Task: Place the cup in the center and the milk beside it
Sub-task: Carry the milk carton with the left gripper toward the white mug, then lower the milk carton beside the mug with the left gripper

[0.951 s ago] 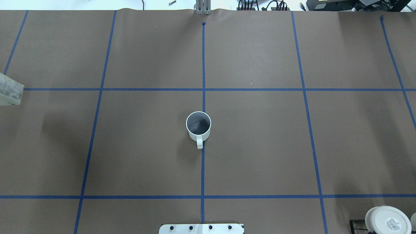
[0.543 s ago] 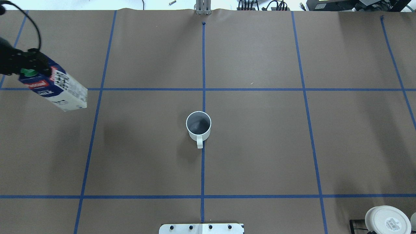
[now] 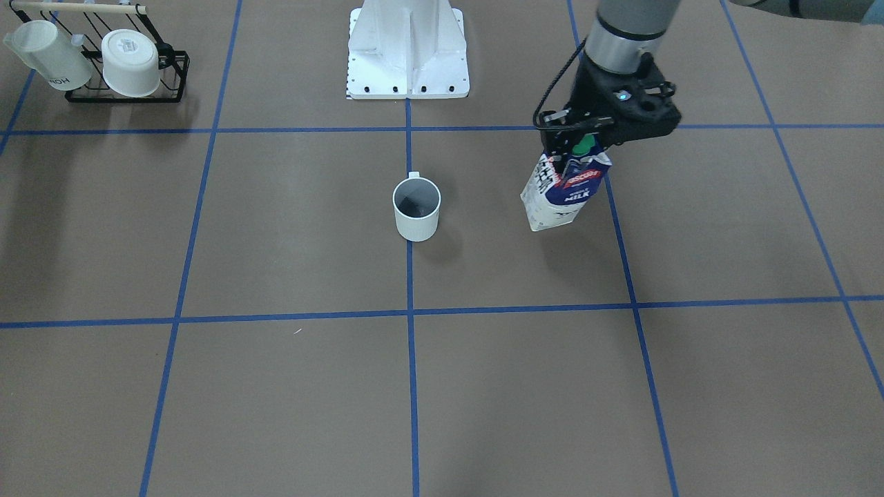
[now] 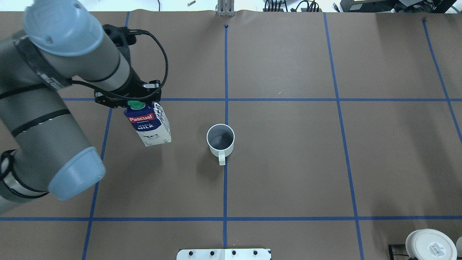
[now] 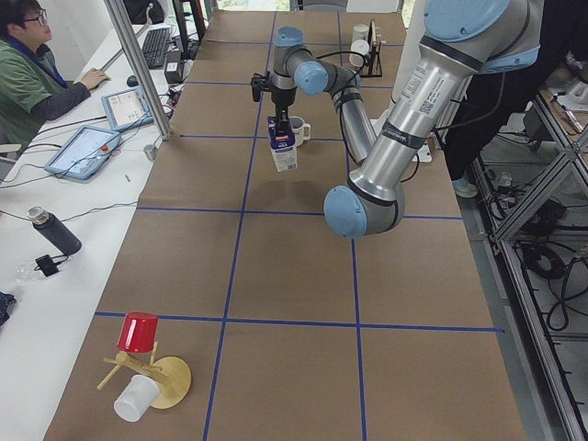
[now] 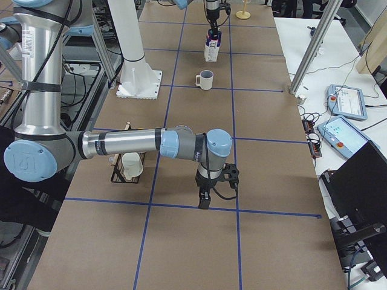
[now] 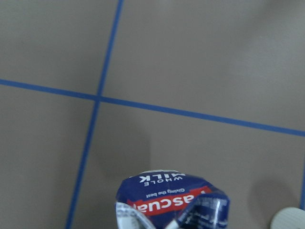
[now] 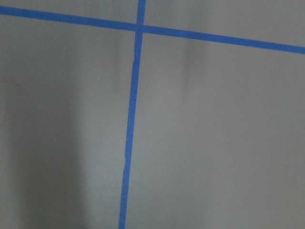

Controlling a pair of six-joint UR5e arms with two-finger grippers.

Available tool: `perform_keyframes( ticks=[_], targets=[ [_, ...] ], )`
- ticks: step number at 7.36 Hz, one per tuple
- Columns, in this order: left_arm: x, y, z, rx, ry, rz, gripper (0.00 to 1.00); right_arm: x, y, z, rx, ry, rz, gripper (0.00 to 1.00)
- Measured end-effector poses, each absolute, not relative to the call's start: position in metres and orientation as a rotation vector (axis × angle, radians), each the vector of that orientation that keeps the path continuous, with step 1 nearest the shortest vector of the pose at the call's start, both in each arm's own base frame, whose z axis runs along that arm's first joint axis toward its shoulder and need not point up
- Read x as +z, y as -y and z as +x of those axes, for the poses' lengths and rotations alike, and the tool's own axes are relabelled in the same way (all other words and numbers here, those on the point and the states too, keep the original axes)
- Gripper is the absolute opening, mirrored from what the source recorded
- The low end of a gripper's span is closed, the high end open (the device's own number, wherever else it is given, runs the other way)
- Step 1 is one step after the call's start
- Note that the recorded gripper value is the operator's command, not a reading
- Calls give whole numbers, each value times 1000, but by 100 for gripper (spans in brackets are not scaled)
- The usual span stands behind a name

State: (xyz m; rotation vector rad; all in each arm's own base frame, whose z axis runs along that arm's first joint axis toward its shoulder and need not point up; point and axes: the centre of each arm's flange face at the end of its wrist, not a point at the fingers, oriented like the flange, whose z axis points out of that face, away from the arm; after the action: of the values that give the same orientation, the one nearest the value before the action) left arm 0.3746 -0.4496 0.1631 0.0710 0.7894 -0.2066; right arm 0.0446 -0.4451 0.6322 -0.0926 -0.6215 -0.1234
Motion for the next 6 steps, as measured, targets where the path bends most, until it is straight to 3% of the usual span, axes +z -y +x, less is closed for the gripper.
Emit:
perform_keyframes(
  ticks=[6],
  targets=[
    [154,438,444,-129,-847,96,0,632,445,45,-122,623,-93,100]
  ],
)
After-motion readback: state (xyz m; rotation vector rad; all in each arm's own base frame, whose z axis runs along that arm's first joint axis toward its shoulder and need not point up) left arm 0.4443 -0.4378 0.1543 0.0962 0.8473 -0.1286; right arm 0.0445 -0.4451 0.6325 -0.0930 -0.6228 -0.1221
